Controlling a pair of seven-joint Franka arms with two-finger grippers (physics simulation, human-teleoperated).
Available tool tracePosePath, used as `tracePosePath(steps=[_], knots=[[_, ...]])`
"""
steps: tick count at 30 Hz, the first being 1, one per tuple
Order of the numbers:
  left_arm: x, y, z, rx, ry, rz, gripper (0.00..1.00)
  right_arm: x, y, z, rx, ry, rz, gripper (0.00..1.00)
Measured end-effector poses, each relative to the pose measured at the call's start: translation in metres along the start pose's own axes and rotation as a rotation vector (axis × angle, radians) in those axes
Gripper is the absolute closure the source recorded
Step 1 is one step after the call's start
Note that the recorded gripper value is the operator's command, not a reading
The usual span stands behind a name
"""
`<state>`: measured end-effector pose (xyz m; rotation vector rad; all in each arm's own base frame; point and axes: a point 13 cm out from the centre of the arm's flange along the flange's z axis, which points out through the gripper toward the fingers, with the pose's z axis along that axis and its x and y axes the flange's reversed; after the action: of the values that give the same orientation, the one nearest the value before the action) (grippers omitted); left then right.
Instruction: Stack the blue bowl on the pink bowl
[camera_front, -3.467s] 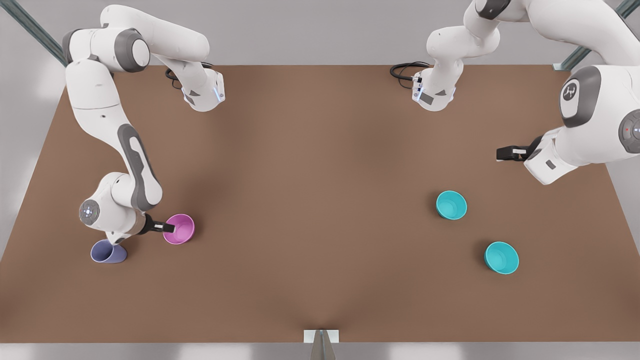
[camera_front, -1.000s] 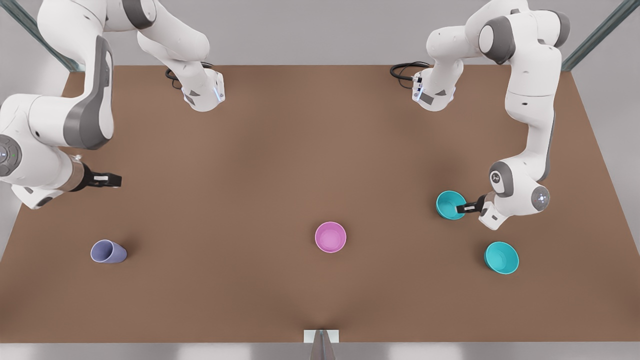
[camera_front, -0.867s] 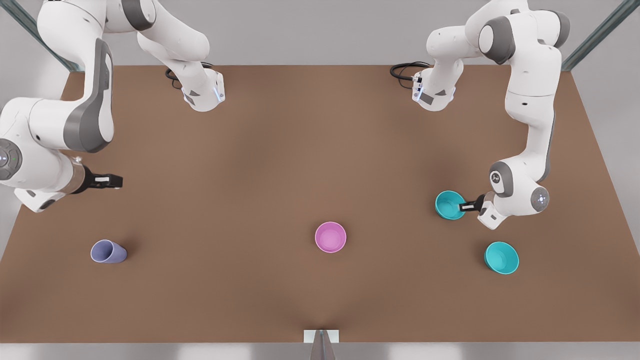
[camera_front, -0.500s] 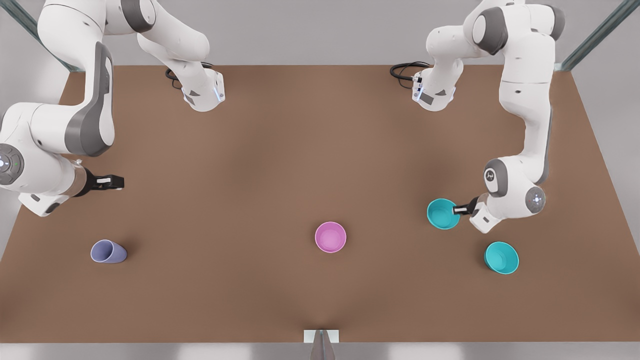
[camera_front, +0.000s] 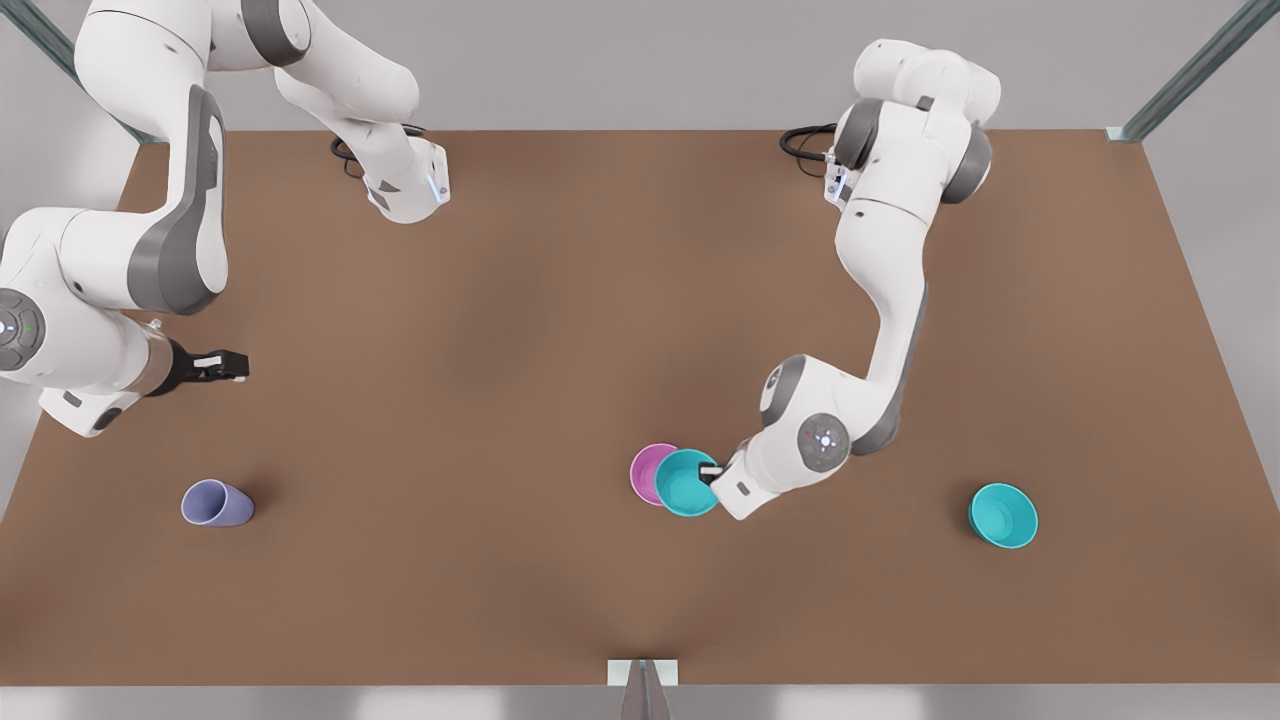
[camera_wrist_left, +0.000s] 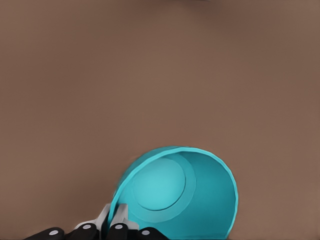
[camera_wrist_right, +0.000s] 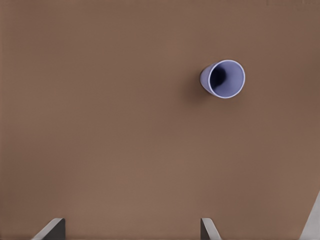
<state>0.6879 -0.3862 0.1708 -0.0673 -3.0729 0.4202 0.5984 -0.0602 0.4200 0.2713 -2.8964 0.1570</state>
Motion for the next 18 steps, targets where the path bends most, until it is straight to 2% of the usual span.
tracePosePath(steps=[9, 18], knots=[[0.034, -0.025, 0.032, 0.0, 0.099, -0.161, 0.79, -0.001, 0.001, 0.001, -0.008, -0.002, -0.013, 0.0], [0.038, -0.027, 0.044, -0.006, 0.112, -0.285, 0.79, -0.001, 0.001, 0.001, -0.009, -0.003, -0.021, 0.0]])
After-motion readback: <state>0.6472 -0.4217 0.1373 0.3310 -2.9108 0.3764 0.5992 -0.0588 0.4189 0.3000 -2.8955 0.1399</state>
